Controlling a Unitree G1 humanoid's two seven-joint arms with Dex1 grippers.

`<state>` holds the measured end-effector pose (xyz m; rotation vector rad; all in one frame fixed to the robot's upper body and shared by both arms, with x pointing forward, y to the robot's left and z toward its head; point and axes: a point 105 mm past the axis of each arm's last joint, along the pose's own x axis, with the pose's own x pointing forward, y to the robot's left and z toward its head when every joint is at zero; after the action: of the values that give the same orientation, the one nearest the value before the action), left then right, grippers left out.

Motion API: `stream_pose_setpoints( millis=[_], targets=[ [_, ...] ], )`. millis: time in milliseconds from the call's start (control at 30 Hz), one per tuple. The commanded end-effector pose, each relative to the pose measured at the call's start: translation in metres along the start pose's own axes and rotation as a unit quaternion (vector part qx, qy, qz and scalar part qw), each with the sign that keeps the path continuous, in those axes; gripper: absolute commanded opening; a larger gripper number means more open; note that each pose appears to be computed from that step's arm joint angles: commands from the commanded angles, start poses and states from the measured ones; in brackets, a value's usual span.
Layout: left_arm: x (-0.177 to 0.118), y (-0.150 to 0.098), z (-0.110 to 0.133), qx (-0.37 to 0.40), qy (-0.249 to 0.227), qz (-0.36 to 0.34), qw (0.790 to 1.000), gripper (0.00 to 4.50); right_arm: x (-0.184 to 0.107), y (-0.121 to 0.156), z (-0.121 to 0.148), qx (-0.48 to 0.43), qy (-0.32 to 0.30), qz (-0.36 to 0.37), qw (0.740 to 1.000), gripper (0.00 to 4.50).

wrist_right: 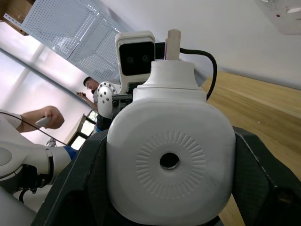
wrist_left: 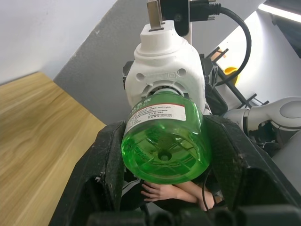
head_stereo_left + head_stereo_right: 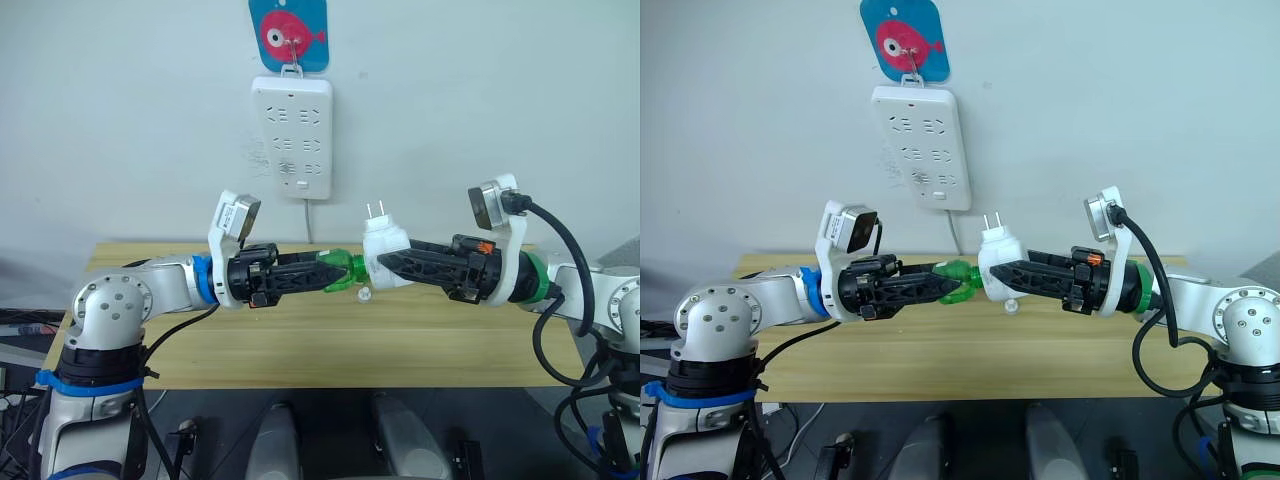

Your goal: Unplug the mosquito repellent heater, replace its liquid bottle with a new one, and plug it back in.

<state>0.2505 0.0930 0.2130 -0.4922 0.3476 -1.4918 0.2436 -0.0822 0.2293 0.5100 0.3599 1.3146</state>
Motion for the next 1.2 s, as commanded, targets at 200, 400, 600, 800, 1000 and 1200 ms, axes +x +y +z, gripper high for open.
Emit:
stream_pose_setpoints(
  millis=[200, 400, 600, 800, 1000, 1200],
  targets=[
    [0.012, -0.009, -0.001, 0.047, 0.011, -0.021, 0.999, 2.33, 0.007, 0.012, 0.000, -0.016, 0.006, 0.012, 1.000, 2.98],
    [0.017, -0.012, 0.000, 0.053, 0.003, -0.037, 0.998, 2.33, 0.010, 0.011, -0.007, 0.007, 0.020, 0.006, 1.000, 2.98],
    [0.014, -0.003, 0.001, 0.052, -0.011, -0.019, 0.998, 2.33, 0.003, 0.004, -0.006, 0.013, 0.025, -0.012, 1.000, 4.50],
    [0.014, 0.005, 0.010, 0.051, -0.039, -0.004, 0.998, 2.33, -0.002, 0.011, -0.016, -0.017, 0.051, -0.006, 0.999, 4.50],
    [0.012, 0.009, 0.015, 0.048, -0.045, 0.004, 0.998, 2.33, -0.015, 0.006, -0.053, -0.179, 0.118, -0.039, 0.976, 4.50],
    [0.008, 0.000, 0.008, 0.030, -0.001, -0.022, 0.999, 2.33, -0.044, -0.031, -0.047, -0.205, 0.159, -0.081, 0.962, 2.84]
  ],
)
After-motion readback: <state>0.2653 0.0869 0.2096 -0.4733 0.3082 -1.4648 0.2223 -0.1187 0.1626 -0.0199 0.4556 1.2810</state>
